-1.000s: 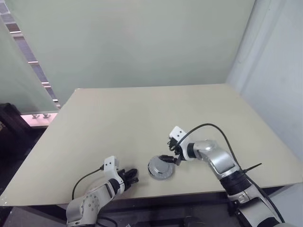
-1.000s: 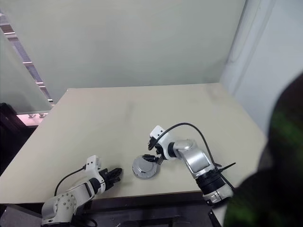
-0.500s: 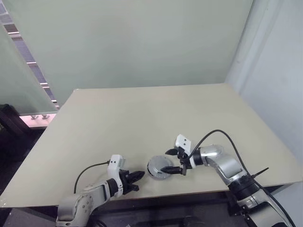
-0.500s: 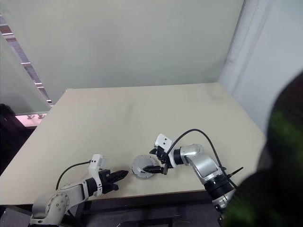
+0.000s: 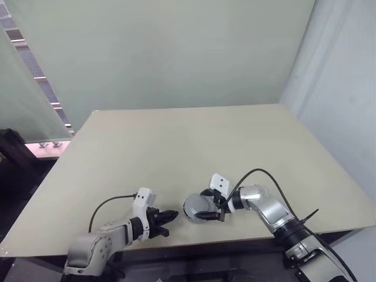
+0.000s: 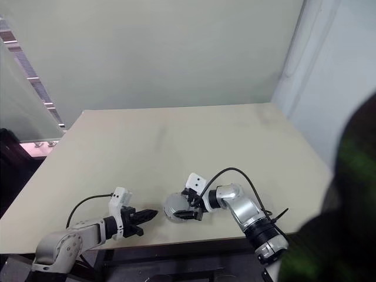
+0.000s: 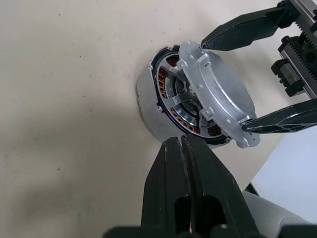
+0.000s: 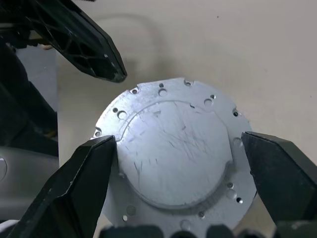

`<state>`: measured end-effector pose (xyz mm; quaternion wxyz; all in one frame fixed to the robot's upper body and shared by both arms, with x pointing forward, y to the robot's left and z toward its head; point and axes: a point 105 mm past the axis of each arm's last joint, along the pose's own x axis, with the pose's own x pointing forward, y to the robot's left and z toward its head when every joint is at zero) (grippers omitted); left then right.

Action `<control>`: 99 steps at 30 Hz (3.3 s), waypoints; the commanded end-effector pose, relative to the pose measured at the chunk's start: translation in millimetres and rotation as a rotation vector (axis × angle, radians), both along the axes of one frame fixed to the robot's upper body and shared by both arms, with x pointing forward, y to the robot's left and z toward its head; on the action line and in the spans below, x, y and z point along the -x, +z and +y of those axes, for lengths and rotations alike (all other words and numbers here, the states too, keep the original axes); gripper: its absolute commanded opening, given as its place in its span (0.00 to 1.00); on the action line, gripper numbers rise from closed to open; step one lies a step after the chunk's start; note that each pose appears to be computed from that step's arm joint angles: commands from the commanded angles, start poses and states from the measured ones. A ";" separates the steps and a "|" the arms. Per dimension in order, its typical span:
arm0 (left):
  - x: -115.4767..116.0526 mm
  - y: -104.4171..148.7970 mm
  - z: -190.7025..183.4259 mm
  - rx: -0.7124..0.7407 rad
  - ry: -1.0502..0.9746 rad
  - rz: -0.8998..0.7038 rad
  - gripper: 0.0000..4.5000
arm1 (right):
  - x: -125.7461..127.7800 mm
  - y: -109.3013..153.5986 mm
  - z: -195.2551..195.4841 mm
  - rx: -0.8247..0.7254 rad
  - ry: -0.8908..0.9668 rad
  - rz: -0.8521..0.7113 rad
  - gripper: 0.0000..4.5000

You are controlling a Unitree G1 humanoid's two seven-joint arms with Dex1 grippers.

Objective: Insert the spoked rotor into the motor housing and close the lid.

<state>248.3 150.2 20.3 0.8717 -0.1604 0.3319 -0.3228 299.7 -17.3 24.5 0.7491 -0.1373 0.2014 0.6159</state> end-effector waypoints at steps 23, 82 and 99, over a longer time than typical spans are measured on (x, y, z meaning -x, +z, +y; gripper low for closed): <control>-7.2 13.2 2.0 -0.023 -0.015 -0.066 0.00 | 2.1 3.7 19.9 0.201 -0.105 0.031 0.71; -13.6 8.7 2.3 -0.061 -0.013 -0.075 0.00 | 2.4 -16.0 23.9 0.312 -0.349 0.167 0.71; -13.2 9.1 8.1 -0.080 -0.010 -0.070 0.00 | 4.5 1.9 30.9 0.126 -0.226 0.004 0.71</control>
